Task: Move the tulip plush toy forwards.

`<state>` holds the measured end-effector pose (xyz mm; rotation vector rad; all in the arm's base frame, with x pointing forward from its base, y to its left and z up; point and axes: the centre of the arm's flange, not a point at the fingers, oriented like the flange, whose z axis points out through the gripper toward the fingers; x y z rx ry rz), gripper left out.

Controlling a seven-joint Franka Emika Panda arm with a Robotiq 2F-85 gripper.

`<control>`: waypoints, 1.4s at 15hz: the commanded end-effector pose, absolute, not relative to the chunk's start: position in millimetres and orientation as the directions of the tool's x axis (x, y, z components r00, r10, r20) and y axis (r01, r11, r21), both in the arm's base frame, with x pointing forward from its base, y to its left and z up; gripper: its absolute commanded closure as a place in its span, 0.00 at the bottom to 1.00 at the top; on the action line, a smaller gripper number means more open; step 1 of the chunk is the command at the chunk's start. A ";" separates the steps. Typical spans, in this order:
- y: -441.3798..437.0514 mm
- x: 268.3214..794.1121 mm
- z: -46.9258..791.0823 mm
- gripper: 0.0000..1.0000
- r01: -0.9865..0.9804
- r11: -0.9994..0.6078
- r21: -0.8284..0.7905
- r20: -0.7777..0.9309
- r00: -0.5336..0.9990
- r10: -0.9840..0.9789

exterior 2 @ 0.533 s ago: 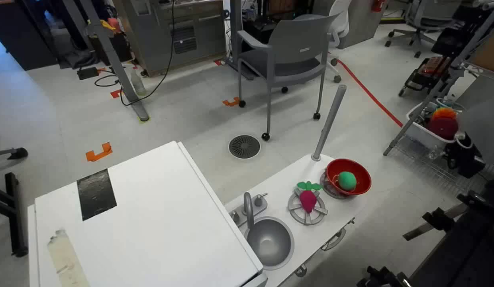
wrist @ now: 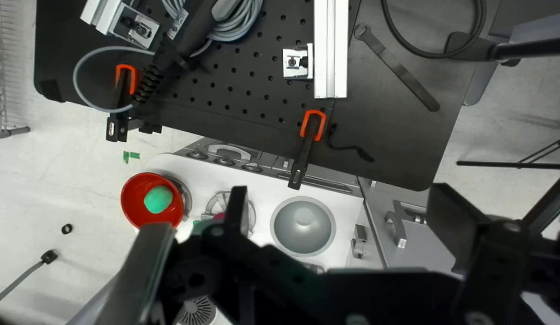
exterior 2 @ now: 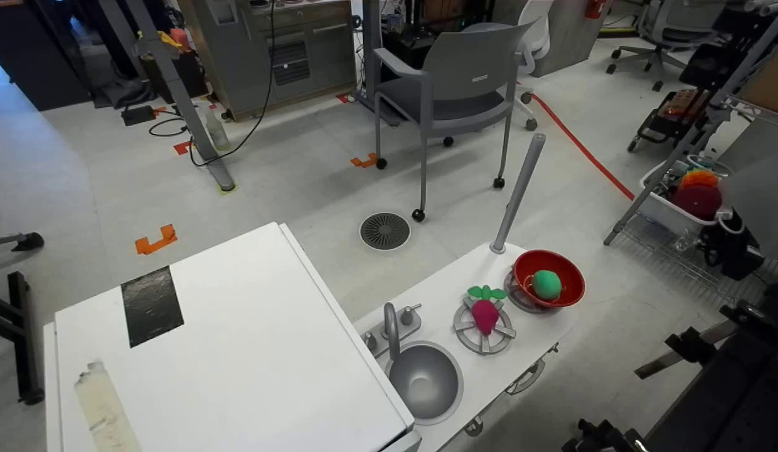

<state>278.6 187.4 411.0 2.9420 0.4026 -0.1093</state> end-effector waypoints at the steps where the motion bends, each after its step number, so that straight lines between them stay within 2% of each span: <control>1: 175.0 312.7 388.3 0.00 0.195 -0.969 0.150 -0.046 0.981 0.190; 10: 59.3 452.9 274.3 0.00 -0.108 -0.963 0.246 0.017 0.994 -0.107; 14: 40.1 497.7 217.0 0.00 -0.222 -0.953 0.205 -0.057 0.970 -0.238; 21: 31.1 580.3 99.7 0.00 -0.423 -0.884 0.199 -0.001 0.902 -0.431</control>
